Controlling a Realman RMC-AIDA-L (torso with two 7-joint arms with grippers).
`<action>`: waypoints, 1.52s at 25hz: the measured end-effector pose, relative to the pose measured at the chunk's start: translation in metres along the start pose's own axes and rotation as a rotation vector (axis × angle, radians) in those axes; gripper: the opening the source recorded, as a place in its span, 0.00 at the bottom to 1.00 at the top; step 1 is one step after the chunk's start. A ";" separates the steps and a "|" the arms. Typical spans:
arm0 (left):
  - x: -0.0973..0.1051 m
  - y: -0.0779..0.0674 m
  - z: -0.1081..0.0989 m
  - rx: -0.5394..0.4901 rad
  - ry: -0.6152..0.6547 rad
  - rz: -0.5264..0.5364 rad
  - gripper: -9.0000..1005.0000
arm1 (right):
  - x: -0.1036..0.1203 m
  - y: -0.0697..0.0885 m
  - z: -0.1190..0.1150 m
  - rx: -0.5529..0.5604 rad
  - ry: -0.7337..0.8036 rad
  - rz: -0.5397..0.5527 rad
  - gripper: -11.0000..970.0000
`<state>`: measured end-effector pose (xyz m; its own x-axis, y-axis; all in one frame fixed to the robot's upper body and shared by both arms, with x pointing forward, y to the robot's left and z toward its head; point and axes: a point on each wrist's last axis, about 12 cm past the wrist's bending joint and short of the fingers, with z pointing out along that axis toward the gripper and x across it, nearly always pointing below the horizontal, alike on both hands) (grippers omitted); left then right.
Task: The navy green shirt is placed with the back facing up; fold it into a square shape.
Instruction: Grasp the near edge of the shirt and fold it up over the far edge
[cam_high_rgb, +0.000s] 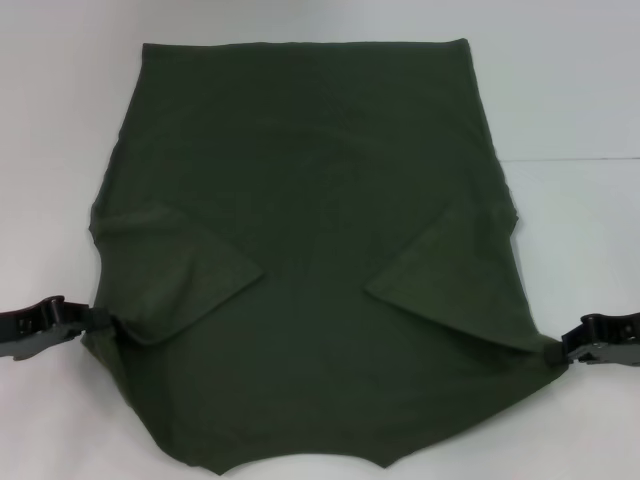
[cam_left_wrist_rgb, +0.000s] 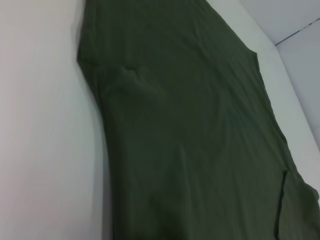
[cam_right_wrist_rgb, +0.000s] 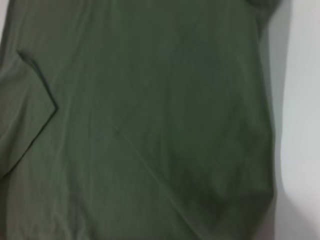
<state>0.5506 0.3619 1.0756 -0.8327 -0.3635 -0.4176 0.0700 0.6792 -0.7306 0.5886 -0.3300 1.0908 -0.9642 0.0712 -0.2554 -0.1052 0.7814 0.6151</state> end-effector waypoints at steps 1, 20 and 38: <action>0.000 -0.001 0.000 0.003 0.003 0.002 0.04 | -0.001 0.000 -0.003 0.000 -0.004 -0.026 0.04; -0.004 -0.017 -0.038 0.156 0.099 0.026 0.04 | 0.003 -0.002 -0.047 -0.096 -0.002 -0.328 0.03; 0.009 -0.023 -0.094 0.229 0.182 -0.011 0.04 | 0.028 -0.002 -0.060 -0.218 0.054 -0.486 0.04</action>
<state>0.4896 0.4032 1.1391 -0.9177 -0.2356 -0.3198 0.1647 0.5069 -0.8461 0.5468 -0.3671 1.1271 -0.8021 -0.3033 -0.5144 -0.5855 0.5691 0.5774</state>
